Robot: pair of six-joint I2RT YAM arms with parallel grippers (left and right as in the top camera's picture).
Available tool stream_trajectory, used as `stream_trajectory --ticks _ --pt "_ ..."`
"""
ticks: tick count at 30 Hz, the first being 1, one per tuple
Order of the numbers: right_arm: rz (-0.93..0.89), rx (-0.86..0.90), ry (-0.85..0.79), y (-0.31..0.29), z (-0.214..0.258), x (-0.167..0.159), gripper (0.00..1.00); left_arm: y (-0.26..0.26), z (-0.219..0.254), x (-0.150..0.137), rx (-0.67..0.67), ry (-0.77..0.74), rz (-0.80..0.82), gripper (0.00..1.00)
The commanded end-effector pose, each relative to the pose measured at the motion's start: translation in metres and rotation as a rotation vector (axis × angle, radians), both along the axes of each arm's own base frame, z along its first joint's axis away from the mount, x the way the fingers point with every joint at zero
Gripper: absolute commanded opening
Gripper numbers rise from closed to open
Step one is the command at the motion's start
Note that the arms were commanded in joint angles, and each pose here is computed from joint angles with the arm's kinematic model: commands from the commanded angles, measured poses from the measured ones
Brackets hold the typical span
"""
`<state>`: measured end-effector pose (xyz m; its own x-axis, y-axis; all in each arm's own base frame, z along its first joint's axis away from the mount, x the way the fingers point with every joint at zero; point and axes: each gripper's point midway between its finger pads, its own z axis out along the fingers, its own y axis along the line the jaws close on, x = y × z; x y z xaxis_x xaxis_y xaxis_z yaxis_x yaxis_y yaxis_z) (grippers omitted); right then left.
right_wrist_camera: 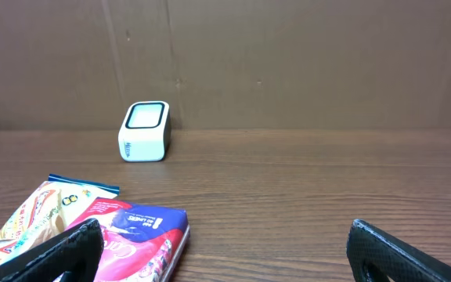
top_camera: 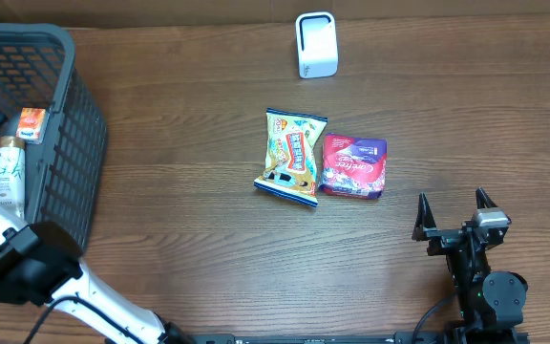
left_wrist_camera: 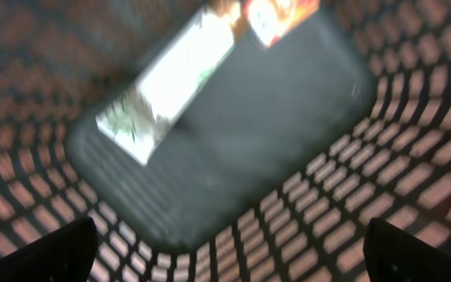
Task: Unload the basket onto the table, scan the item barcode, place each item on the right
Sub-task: 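Reach the left gripper into the basket toward the remaining items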
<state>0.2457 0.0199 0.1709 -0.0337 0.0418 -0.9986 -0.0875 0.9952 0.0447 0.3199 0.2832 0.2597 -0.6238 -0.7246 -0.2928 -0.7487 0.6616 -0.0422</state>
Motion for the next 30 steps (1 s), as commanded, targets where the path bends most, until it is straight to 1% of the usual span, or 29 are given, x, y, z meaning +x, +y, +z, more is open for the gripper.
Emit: stream_trajectory --ticks 1,6,8,17,19,21,25,26,27,28,29,30 --pt "0.002 -0.001 -0.007 0.001 -0.001 0.000 1.00 -0.015 -0.018 -0.014 -0.072 0.060 0.015 1.00" --pt "0.002 -0.001 -0.007 0.001 -0.001 0.000 1.00 -0.007 -0.036 -0.034 -0.045 0.175 0.084 1.00" --pt "0.002 -0.001 -0.007 0.001 -0.001 0.000 1.00 -0.005 -0.041 -0.037 -0.040 0.197 0.105 1.00" --pt "0.002 -0.001 -0.007 0.001 -0.001 0.000 1.00 -0.018 -0.062 -0.046 -0.111 0.262 0.097 1.00" --pt "0.002 -0.001 -0.007 0.001 -0.001 0.000 1.00 -0.024 -0.063 -0.045 -0.138 0.254 0.060 1.00" --pt "0.002 -0.001 -0.007 0.001 -0.001 0.000 1.00 -0.028 -0.062 -0.047 -0.148 0.248 0.060 1.00" --pt "0.002 -0.001 -0.007 0.001 -0.001 0.000 1.00 -0.035 -0.047 -0.056 -0.124 0.225 0.068 1.00" --pt "0.002 -0.001 -0.007 0.001 -0.001 0.000 1.00 -0.037 -0.041 -0.058 -0.115 0.212 0.069 0.98" --pt "0.002 -0.001 -0.007 0.001 -0.001 0.000 1.00 -0.039 -0.036 -0.060 -0.105 0.201 0.070 0.91" --pt "0.002 -0.001 -0.007 0.001 -0.001 0.000 1.00 -0.041 -0.028 -0.063 -0.093 0.184 0.072 0.76" --pt "0.002 -0.001 -0.007 0.001 -0.001 0.000 1.00 -0.042 -0.021 -0.065 -0.080 0.169 0.074 0.35" --pt "0.002 -0.001 -0.007 0.001 -0.001 0.000 1.00 -0.043 -0.015 -0.067 -0.067 0.153 0.077 0.22"
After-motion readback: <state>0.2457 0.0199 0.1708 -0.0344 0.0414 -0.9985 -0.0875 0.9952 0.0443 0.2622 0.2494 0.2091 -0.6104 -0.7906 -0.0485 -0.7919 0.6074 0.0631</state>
